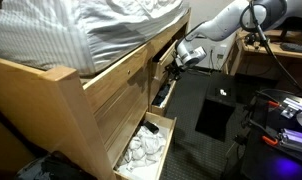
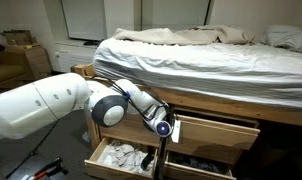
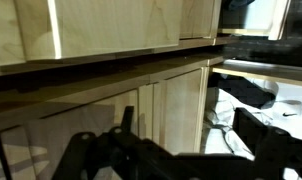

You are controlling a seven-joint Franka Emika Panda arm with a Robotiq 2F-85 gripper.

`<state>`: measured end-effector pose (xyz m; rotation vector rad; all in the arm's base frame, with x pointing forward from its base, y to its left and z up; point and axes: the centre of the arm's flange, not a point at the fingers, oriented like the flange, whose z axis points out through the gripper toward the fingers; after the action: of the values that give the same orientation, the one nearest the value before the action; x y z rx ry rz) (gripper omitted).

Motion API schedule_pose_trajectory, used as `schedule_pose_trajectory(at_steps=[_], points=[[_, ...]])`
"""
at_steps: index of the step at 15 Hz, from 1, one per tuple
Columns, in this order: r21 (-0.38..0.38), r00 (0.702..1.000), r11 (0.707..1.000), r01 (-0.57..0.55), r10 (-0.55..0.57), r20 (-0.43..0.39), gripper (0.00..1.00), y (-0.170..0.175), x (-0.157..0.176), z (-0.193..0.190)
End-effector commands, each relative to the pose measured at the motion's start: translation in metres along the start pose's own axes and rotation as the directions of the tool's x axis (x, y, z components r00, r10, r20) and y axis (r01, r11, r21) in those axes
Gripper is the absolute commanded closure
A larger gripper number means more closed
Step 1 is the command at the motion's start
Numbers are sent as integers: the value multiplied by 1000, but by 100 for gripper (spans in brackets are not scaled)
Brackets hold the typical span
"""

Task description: Open the top most drawer on the right

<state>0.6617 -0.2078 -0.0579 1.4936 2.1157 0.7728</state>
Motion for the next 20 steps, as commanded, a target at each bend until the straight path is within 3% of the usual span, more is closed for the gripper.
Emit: schedule_pose_trajectory(at_steps=[1,2,3,7,11,14,15,19,20], points=[[80,998,996,25,-30,55,0,18,-21,11],[34,999,999,14,-16,46,0,16,-19,2],[43,999,999,11,-12,34,0,-10,-2,-4],[26,999,1000,17,-18,43,0,2,-7,-7],[-151,984,988,-17,44,171,0,-25,78,29],[-241,974,970,-27,80,213,0,-9,123,37],[-172,989,983,-57,80,126,0,29,59,35],[-216,986,975,-46,79,149,0,54,60,30],[-166,979,986,-29,62,194,0,65,58,25]])
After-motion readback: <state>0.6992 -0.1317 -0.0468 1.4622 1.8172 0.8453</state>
